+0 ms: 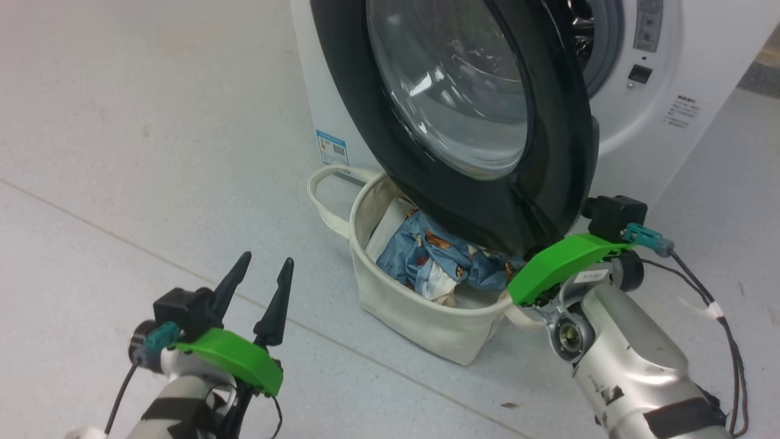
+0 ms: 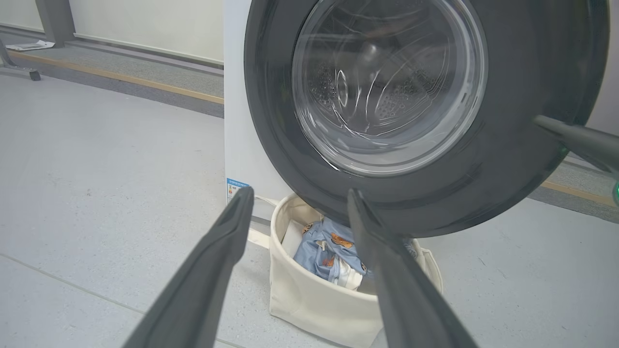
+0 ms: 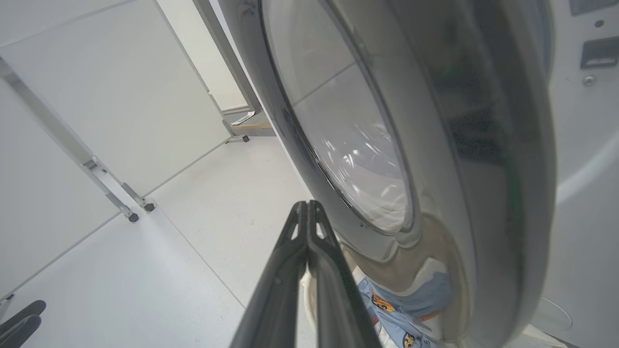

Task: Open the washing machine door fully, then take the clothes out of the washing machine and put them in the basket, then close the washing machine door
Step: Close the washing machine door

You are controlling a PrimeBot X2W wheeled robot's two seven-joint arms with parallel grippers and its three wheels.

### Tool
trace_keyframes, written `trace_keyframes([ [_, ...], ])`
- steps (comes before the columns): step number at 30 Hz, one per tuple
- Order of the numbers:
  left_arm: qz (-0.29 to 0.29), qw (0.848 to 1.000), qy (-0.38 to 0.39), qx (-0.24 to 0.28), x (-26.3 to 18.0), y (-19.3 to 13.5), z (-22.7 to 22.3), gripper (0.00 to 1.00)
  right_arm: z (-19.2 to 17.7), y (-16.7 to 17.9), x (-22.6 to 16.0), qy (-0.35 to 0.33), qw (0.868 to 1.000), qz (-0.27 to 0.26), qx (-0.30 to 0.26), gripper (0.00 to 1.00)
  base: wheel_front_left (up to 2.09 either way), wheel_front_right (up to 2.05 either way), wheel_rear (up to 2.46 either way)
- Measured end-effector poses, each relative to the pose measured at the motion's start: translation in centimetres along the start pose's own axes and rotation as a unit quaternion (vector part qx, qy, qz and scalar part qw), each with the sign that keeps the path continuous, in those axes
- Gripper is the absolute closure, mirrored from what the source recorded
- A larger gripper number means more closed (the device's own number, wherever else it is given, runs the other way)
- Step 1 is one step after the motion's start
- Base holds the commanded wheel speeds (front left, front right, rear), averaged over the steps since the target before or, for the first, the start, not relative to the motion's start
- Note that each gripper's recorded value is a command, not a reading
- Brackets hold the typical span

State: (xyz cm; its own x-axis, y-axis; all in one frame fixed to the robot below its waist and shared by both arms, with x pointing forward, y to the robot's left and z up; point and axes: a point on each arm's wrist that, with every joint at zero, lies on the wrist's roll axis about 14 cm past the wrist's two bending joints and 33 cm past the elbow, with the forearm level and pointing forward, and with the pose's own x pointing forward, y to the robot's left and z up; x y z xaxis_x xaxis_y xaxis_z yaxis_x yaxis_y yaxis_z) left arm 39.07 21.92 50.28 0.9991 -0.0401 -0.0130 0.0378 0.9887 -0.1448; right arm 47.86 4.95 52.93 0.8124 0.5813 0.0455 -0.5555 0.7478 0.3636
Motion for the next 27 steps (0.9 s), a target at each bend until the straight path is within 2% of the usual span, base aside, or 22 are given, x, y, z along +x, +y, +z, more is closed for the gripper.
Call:
trace_keyframes([
  [12,-0.009,1.0,0.011,-0.012,1.8,-0.5,-0.7,0.0,-0.4,-4.9,0.2,0.005,0.998,-0.066,0.019,1.0,0.0,0.0,0.0],
  [27,-0.012,0.999,0.022,-0.025,4.2,-0.4,-2.1,0.0,2.3,-11.5,1.0,-0.033,0.989,-0.144,0.024,1.0,0.0,0.0,0.0],
])
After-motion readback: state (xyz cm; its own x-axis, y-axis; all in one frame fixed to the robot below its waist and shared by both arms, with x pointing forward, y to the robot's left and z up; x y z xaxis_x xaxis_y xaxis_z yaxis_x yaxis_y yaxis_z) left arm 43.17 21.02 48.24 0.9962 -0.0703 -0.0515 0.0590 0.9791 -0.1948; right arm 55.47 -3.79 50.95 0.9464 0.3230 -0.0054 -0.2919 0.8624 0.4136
